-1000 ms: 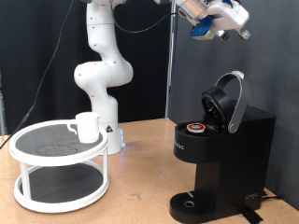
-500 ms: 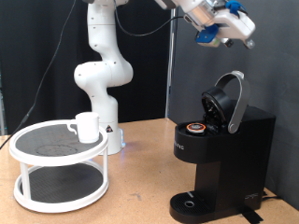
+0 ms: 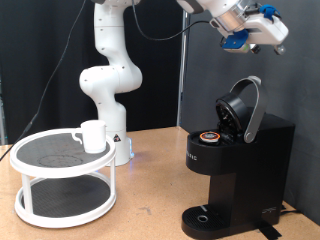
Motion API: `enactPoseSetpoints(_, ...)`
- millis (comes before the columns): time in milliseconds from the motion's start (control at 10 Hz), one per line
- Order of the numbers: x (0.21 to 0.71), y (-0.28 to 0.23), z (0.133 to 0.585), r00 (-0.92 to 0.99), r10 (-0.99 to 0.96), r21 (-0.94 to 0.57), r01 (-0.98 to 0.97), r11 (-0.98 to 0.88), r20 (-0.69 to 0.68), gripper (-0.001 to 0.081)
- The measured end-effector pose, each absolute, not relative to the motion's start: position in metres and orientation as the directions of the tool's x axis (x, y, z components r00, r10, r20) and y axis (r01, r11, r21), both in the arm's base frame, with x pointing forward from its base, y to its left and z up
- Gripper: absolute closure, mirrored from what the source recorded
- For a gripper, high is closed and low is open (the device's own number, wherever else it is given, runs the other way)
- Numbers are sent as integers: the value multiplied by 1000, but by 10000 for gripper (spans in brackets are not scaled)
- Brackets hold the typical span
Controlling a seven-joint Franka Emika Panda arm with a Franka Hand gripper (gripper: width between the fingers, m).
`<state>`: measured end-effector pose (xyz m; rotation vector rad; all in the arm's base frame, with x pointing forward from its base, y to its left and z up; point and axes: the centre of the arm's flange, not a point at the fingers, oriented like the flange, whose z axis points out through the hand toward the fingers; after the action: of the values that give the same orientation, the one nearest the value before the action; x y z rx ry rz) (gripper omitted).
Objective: Make a cup of coffee with the keurig machine
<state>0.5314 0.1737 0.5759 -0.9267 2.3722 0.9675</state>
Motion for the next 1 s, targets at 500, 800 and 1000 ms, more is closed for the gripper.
enactPoseSetpoints(500, 533, 195, 561, -716, -446, 453, -691, 564, -538, 72)
enactPoseSetpoints(800, 531, 192, 558, -710, -478, 446, -700, 557, -517, 206)
enactPoseSetpoints(1000, 530, 187, 551, -714, -498, 442, -698, 563, -493, 345)
